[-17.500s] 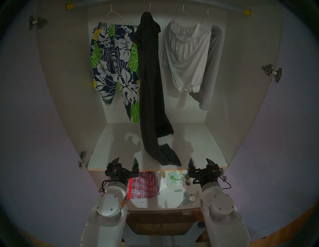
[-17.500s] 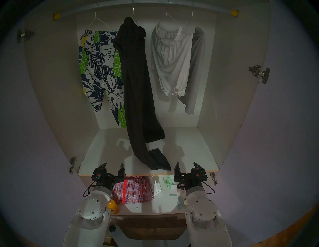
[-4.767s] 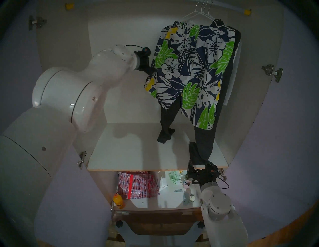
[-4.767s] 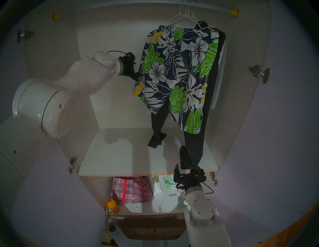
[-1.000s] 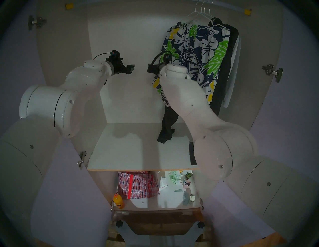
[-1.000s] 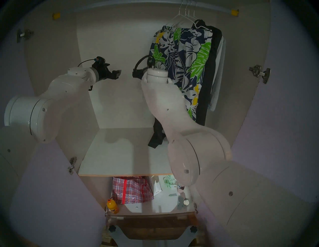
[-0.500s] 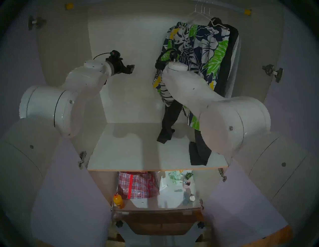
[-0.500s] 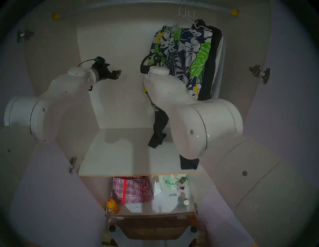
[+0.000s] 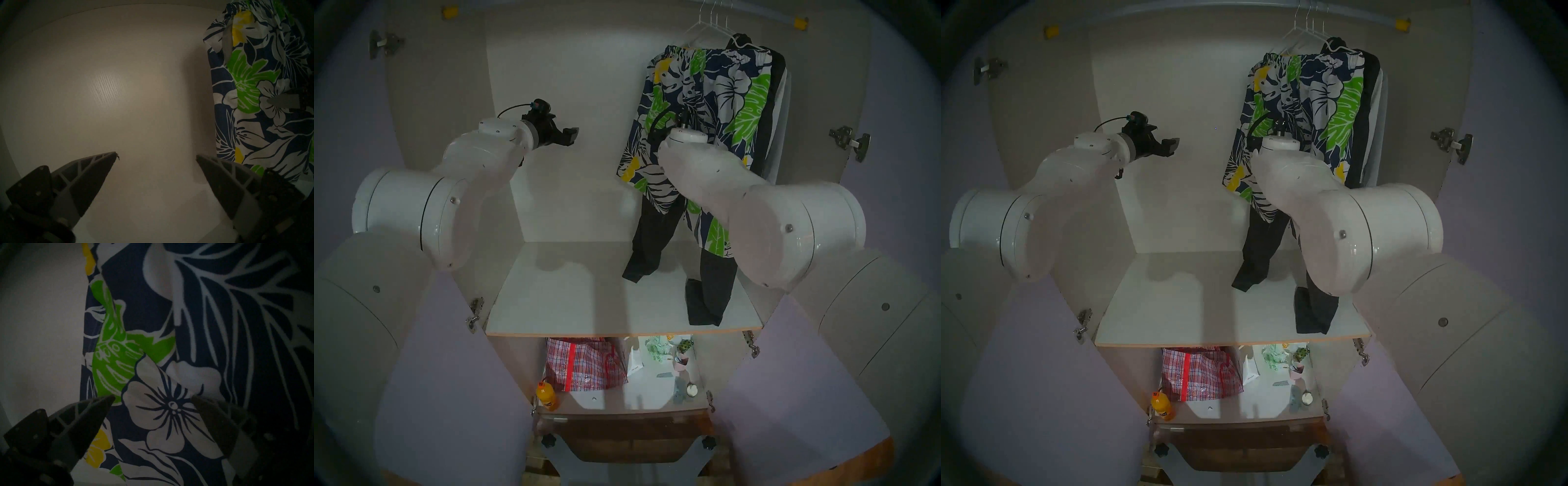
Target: Move and arrange clothes and pants in the wardrobe
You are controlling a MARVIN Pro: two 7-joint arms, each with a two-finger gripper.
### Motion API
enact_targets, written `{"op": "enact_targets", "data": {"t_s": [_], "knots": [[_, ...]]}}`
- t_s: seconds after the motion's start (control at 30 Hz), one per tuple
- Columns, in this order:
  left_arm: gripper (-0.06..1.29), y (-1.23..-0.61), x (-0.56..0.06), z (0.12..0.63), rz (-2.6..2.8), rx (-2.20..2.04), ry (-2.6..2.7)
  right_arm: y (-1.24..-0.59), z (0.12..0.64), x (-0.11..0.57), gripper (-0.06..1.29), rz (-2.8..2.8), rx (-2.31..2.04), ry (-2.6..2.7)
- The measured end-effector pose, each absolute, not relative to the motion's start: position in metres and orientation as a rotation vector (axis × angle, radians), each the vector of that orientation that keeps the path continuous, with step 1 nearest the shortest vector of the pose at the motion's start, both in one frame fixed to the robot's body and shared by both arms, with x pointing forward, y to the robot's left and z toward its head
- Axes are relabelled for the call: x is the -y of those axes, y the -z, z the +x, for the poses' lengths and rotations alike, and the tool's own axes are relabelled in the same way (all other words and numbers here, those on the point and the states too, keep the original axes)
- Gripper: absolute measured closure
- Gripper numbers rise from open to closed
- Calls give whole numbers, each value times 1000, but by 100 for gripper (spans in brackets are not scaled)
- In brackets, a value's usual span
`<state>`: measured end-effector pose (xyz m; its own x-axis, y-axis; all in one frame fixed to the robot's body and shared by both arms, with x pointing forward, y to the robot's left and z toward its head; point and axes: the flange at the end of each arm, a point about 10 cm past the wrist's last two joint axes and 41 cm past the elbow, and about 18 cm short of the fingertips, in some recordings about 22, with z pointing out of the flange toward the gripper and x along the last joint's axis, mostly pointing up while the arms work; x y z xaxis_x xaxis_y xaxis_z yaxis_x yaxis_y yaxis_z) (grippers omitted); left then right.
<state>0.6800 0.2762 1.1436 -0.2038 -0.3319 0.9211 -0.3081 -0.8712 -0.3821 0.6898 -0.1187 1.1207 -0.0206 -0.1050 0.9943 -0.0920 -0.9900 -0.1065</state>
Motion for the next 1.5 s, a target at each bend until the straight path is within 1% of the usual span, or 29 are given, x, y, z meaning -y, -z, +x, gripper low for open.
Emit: {"op": "enact_targets", "data": {"t_s": [0.77,1.5], "knots": [[-3,-1142,-276,680,-1976,-792,2289,-1138,693,237,-3,-2222,-503,2315],[-3,-1140,-276,680,-1980,-792,2286,-1133,685,306,-3,-2248,-672,2332]]}}
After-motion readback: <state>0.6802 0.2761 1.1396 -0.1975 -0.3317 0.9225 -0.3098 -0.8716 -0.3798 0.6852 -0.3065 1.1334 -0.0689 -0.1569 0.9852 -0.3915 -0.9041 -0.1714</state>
